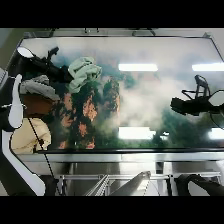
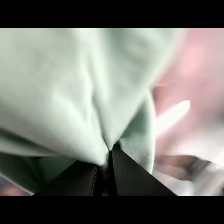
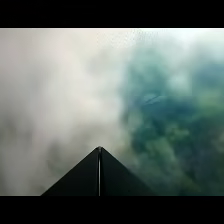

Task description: Fold the shirts.

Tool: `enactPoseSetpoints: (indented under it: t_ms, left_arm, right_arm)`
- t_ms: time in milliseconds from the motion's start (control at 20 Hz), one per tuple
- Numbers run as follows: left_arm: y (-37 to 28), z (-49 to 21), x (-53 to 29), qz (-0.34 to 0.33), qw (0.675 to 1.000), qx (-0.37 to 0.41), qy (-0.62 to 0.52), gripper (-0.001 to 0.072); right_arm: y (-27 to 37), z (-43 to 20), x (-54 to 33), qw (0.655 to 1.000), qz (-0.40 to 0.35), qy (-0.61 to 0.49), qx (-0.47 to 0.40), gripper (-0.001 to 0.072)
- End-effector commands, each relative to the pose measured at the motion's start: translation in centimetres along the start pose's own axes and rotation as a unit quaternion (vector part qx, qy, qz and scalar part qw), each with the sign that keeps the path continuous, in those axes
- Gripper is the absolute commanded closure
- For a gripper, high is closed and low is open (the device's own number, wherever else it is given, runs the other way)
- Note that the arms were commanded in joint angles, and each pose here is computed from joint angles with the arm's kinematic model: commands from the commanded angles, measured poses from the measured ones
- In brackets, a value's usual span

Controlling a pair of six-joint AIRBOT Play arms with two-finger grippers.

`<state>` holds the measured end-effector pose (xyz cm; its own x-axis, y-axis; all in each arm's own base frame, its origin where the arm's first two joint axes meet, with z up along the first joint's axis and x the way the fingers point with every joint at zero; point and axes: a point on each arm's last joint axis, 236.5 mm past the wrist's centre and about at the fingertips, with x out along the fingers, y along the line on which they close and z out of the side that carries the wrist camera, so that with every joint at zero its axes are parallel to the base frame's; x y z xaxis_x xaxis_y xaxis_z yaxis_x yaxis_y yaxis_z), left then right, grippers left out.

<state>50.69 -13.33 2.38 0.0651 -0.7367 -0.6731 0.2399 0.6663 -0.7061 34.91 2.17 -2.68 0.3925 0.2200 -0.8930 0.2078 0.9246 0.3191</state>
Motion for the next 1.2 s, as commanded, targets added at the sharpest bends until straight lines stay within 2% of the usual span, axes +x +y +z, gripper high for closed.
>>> enactPoseSetpoints:
  t_ms: [0,100,250,400,500,600,750,950,1000,1050,1100,1150]
  left_arm:
    - [-21.7,-0.4,-6.7,-0.242,0.961,0.114,-0.070,0.0702]
    - [-32.7,-3.7,-10.7,-0.341,0.915,0.195,-0.095,0.0683]
    - [-42.1,-9.0,-12.2,-0.378,0.879,0.278,-0.086,0.0678]
    - [-49.8,-12.0,-16.2,-0.488,0.821,0.277,-0.108,0.0677]
    - [-50.8,-12.4,-17.7,-0.527,0.800,0.268,-0.103,0.0677]
    - [-48.6,-12.2,-16.3,-0.504,0.815,0.274,-0.081,0.0677]
    - [-42.3,-10.4,-10.9,-0.405,0.880,0.244,-0.032,0.0678]
    - [-28.1,-7.9,-2.8,-0.221,0.965,0.143,0.003,0.0684]
    - [-23.7,-8.0,-1.0,-0.169,0.978,0.120,0.014,0.0679]
    - [-19.3,-8.4,0.4,-0.119,0.988,0.097,0.024,0.0431]
    - [-15.4,-8.6,1.3,-0.078,0.994,0.068,0.028,0.0133]
    - [-11.8,-8.5,1.8,-0.044,0.998,0.039,0.025,-0.0005]
  right_arm:
    - [-1.0,1.1,-4.8,0.999,-0.002,-0.041,0.001,0.0695]
    - [-1.7,2.1,-8.4,0.996,-0.006,-0.092,0.005,0.0695]
    - [-2.4,2.6,-12.9,0.988,-0.016,-0.152,0.006,0.0694]
    - [-2.7,2.3,-15.3,0.983,-0.025,-0.183,-0.005,0.0695]
    - [-2.7,1.9,-15.4,0.984,-0.026,-0.177,-0.005,0.0695]
    - [-2.7,1.3,-15.0,0.987,-0.025,-0.161,-0.004,0.0695]
    - [-2.8,1.2,-14.7,0.988,-0.025,-0.153,-0.002,0.0694]
    - [-3.0,1.0,-14.2,0.989,-0.024,-0.143,0.000,0.0691]
    - [-3.0,0.9,-13.9,0.990,-0.023,-0.139,0.002,0.0639]
    - [-2.9,1.0,-13.6,0.991,-0.017,-0.133,0.006,0.0363]
    - [-2.5,0.8,-13.0,0.992,-0.006,-0.122,0.013,0.0131]
    - [-2.0,0.4,-12.3,0.994,0.010,-0.105,0.021,0.0086]
